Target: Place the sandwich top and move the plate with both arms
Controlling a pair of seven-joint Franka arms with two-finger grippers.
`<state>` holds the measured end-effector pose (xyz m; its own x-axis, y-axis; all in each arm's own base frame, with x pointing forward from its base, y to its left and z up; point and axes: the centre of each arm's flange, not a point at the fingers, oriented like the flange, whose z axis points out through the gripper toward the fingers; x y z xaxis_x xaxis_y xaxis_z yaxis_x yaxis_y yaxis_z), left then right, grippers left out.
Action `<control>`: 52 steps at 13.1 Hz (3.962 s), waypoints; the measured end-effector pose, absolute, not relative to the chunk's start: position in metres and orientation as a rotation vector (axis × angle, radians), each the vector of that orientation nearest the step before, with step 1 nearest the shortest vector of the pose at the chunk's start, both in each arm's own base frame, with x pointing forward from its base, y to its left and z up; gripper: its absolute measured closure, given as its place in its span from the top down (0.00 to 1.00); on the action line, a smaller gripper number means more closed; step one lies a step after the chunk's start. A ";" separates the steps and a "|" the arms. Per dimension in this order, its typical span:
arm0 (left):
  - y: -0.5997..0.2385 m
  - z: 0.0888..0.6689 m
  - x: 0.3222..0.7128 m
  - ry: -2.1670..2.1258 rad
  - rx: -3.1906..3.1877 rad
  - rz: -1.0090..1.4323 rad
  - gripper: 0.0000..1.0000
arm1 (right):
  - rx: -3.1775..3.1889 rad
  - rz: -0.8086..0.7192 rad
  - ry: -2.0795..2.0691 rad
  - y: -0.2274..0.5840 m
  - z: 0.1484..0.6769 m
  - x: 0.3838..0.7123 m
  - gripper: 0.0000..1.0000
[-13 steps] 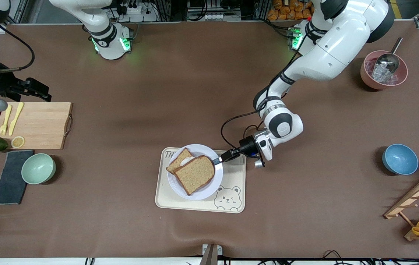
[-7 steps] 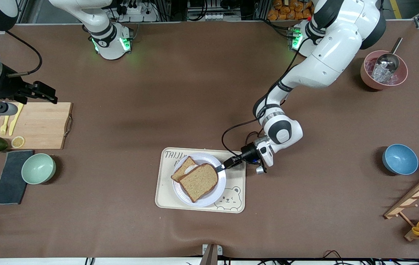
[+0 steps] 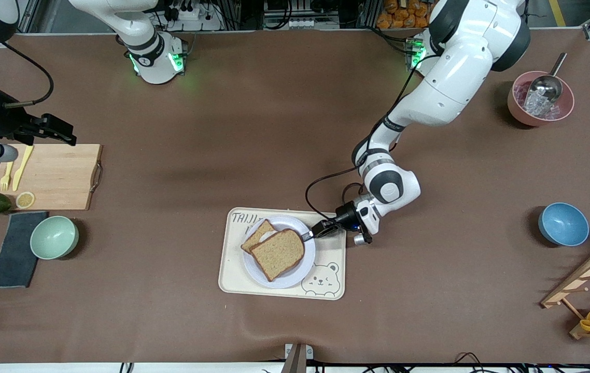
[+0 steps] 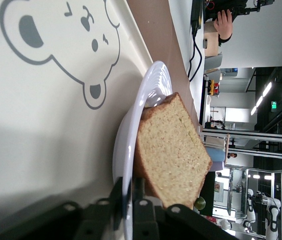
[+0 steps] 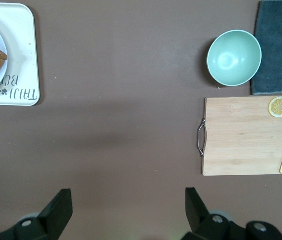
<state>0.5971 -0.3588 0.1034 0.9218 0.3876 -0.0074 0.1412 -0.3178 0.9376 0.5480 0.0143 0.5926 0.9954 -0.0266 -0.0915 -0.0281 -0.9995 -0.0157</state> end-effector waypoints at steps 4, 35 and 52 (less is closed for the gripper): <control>-0.356 0.109 0.605 0.382 1.890 0.280 0.58 | -3.120 0.138 0.062 0.007 0.594 0.548 1.00; -0.007 0.349 0.699 -0.402 2.688 0.369 1.00 | -3.118 0.202 0.066 0.006 0.590 0.544 1.00; -0.101 0.623 0.537 -0.227 3.089 0.116 1.00 | -3.115 0.241 0.071 0.004 0.582 0.544 1.00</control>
<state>0.5372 -0.1009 0.6229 0.9865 -0.1441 0.0779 -0.1473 -0.9884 0.0368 0.5441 0.0042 0.5823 0.9871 -0.0438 -0.1539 -0.0463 -0.9988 -0.0125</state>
